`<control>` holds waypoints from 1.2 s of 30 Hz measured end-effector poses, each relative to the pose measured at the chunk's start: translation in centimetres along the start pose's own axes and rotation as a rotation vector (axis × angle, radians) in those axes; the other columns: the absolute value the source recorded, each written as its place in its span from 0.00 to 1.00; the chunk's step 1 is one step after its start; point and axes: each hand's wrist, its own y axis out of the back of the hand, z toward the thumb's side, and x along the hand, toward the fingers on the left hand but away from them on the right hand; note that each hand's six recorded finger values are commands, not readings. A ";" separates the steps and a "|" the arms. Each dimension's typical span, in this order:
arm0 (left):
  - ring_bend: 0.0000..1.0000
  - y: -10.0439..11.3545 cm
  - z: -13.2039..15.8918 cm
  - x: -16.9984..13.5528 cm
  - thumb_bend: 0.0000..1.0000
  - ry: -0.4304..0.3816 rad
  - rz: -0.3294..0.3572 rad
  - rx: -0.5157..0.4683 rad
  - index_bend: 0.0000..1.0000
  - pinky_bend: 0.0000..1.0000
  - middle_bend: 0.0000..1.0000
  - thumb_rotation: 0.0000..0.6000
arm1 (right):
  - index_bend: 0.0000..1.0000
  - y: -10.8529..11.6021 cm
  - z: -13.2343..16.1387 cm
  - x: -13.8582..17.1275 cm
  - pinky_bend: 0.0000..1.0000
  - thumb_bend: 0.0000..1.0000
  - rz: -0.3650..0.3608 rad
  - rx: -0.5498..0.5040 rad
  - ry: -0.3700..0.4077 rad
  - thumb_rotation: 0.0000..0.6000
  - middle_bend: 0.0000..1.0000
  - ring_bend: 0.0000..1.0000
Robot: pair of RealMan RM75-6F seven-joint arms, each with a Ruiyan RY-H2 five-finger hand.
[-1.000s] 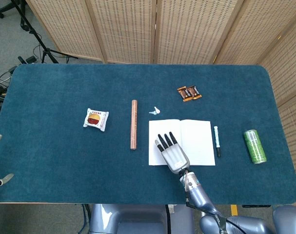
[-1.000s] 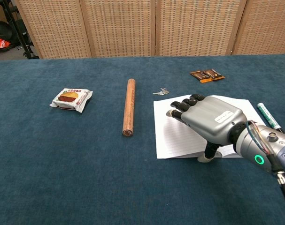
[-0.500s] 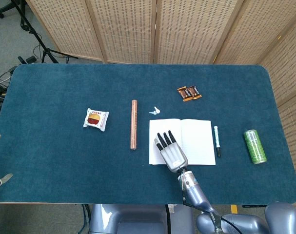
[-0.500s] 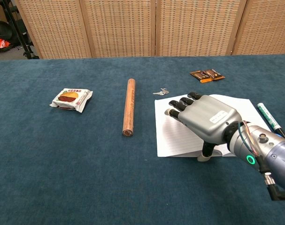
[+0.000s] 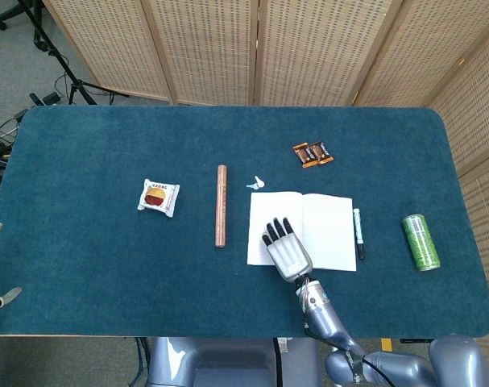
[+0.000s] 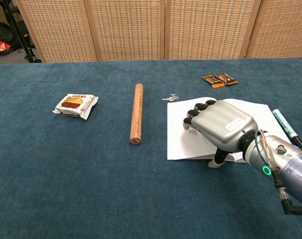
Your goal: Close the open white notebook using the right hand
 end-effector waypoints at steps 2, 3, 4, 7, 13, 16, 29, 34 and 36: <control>0.00 0.0 0.0 0.0 0.00 0.000 0.000 0.000 0.00 0.00 0.00 1.00 | 0.26 0.0 -0.1 0.0 0.17 0.72 -0.003 -0.012 -0.002 1.00 0.19 0.14; 0.00 0.0 0.0 0.0 0.00 -0.001 0.000 0.001 0.00 0.00 0.00 1.00 | 0.26 0.0 -0.2 0.0 0.17 0.72 -0.004 -0.018 -0.003 1.00 0.20 0.14; 0.00 0.0 0.0 0.0 0.00 -0.001 0.001 0.001 0.00 0.00 0.00 1.00 | 0.27 0.0 -0.3 0.1 0.18 0.73 -0.005 -0.027 -0.005 1.00 0.20 0.14; 0.00 -0.1 0.1 0.0 0.00 -0.002 0.000 0.003 0.00 0.00 0.00 1.00 | 0.28 -0.1 -0.7 0.2 0.19 0.80 -0.006 -0.043 -0.010 1.00 0.21 0.15; 0.00 -0.2 0.1 0.0 0.00 0.000 0.000 0.006 0.00 0.00 0.00 1.00 | 0.29 0.0 -1.5 0.3 0.19 0.85 -0.008 -0.091 -0.021 1.00 0.21 0.16; 0.00 -0.2 0.2 0.0 0.00 -0.002 -0.001 0.008 0.00 0.00 0.00 1.00 | 0.29 0.0 -1.7 0.3 0.19 0.86 -0.007 -0.096 -0.027 1.00 0.21 0.16; 0.00 -0.1 0.2 -0.1 0.00 -0.001 0.000 0.002 0.00 0.00 0.00 1.00 | 0.29 -0.5 -2.2 0.5 0.19 0.87 0.000 -0.223 -0.054 1.00 0.21 0.16; 0.00 -0.1 0.2 -0.1 0.00 -0.006 0.000 0.003 0.00 0.00 0.00 1.00 | 0.29 -0.5 -2.9 0.8 0.19 0.88 -0.021 -0.371 -0.091 1.00 0.21 0.16; 0.00 -0.2 0.3 -0.2 0.00 -0.008 -0.001 0.003 0.00 0.00 0.00 1.00 | 0.29 -0.7 -3.3 1.1 0.19 0.88 -0.025 -0.472 -0.117 1.00 0.21 0.16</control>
